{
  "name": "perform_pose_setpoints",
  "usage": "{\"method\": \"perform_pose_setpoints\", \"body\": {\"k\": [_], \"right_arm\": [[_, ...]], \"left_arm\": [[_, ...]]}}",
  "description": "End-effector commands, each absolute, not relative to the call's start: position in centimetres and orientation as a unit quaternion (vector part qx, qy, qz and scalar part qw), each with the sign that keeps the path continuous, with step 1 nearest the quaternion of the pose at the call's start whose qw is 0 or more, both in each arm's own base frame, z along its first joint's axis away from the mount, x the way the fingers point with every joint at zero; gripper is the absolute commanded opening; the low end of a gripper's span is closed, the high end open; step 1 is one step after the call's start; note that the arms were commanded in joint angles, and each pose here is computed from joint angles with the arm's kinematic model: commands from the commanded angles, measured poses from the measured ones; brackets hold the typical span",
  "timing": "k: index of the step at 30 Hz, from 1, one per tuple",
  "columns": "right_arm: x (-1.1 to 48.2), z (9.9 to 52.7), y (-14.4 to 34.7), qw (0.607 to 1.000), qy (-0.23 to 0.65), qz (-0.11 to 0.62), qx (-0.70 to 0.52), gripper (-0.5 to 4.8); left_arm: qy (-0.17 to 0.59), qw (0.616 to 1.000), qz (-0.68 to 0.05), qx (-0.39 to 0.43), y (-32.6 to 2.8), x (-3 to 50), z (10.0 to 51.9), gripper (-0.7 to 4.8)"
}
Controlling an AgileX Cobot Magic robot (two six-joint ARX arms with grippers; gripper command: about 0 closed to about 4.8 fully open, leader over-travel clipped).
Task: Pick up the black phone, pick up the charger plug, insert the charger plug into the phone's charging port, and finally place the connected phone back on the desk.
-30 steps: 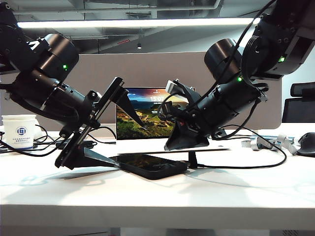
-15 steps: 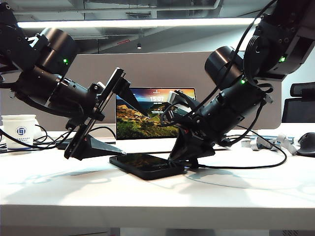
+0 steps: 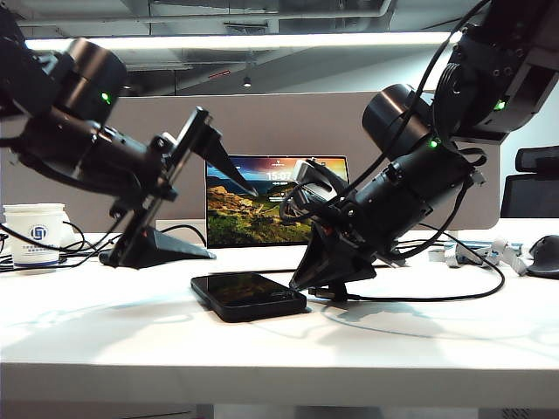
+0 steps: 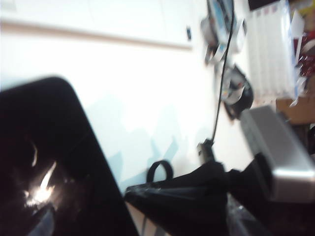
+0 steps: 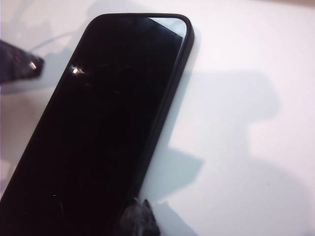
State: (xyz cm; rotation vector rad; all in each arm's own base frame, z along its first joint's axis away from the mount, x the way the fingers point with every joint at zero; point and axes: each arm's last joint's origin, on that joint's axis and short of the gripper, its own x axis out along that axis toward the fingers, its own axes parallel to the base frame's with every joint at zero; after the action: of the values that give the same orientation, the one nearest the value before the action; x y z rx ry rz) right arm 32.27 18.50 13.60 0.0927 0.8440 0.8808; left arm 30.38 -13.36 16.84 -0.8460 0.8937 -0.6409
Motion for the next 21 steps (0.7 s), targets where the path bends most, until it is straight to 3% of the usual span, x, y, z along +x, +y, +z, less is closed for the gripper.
{"method": "perform_pose_setpoints", "body": {"k": [1,7,15,21], "right_arm": [[32.4,14.0,18.6,0.830,0.385,0.402,0.037,-0.05],[32.4,13.9,18.5,0.832,0.387,0.396,0.035,-0.05],[31.9,13.6,18.6,0.805,0.415,0.420,0.046,-0.05],[31.1,13.7,20.1,0.794,0.411,0.446,0.040,-0.05]], "left_arm": [[0.390,0.777,-0.298,-0.393,-12.8,30.5,17.9,4.79],[0.423,0.779,-0.256,-0.385,-12.4,30.1,17.3,4.79],[0.447,0.794,-0.221,-0.348,-12.1,29.7,16.3,4.79],[0.507,0.745,-0.246,-0.356,-13.1,29.6,13.4,4.79]]}}
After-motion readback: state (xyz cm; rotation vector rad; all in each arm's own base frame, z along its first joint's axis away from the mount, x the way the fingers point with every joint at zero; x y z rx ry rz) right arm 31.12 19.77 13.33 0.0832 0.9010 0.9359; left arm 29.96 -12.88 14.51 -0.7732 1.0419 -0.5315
